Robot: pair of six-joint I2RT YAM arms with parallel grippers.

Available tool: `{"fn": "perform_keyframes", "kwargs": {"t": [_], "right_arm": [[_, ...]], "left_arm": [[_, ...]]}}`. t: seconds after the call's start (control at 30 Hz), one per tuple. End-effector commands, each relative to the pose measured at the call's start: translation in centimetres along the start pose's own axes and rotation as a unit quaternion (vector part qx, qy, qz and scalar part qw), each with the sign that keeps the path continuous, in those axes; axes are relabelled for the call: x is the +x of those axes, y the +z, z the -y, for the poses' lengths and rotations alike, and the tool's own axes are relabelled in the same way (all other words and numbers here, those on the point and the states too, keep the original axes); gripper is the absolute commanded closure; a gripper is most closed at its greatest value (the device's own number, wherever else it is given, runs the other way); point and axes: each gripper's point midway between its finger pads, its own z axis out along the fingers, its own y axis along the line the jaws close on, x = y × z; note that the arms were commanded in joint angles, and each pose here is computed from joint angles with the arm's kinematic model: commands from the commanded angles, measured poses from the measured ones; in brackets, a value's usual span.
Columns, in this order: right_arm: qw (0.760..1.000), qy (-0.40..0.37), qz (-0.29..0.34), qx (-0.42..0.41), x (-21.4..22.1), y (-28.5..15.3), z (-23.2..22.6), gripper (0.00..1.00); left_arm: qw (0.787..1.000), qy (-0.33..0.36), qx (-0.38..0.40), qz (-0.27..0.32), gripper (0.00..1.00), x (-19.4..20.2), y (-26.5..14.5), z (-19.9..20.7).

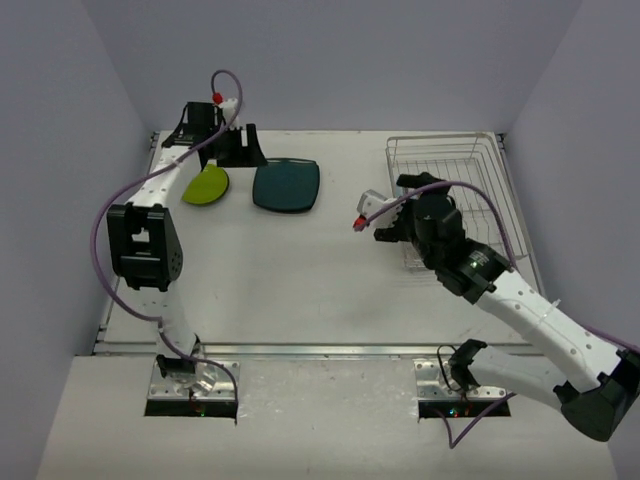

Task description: Unload the plates from the dish rack

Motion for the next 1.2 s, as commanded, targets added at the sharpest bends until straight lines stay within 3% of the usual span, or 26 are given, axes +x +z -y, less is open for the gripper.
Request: {"fn": "perform_keyframes", "kwargs": {"t": [0.0,0.1,0.3,0.37,0.43,0.57,0.77,1.17], "right_arm": [[0.967,0.251,-0.021,0.049,2.5,-2.6,5.3,0.01],[0.935,0.35,-0.037,0.041,4.2,-3.6,5.7,0.05],[0.88,0.454,-0.104,-0.09,6.0,-3.6,-1.0,0.24],[0.825,0.525,-0.142,-0.15,6.8,-3.3,-3.7,0.33],[0.786,0.568,-0.175,-0.168,7.6,-2.8,-4.9,0.37],[0.754,0.604,-0.193,-0.171,9.1,-1.0,-4.8,0.41],[0.744,0.612,-0.2,-0.181,9.7,2.2,-4.9,0.44],[0.761,0.592,-0.226,-0.138,12.2,7.4,-3.2,0.49]], "left_arm": [[0.985,0.1,0.008,0.143,0.3,-7.1,-8.3,4.5],[0.979,0.128,-0.011,0.157,0.29,-6.5,-10.8,5.0],[0.973,0.156,-0.05,0.163,0.28,-4.9,-14.0,5.1],[0.972,0.155,-0.069,0.162,0.27,-4.7,-14.8,4.7],[0.973,0.15,-0.082,0.152,0.27,-4.0,-15.3,4.4],[0.971,0.154,-0.103,0.149,0.27,-2.5,-16.6,4.0],[0.971,0.147,-0.135,0.131,0.26,-0.5,-17.1,2.7],[0.97,0.129,-0.167,0.123,0.25,0.5,-17.7,1.5]]}}
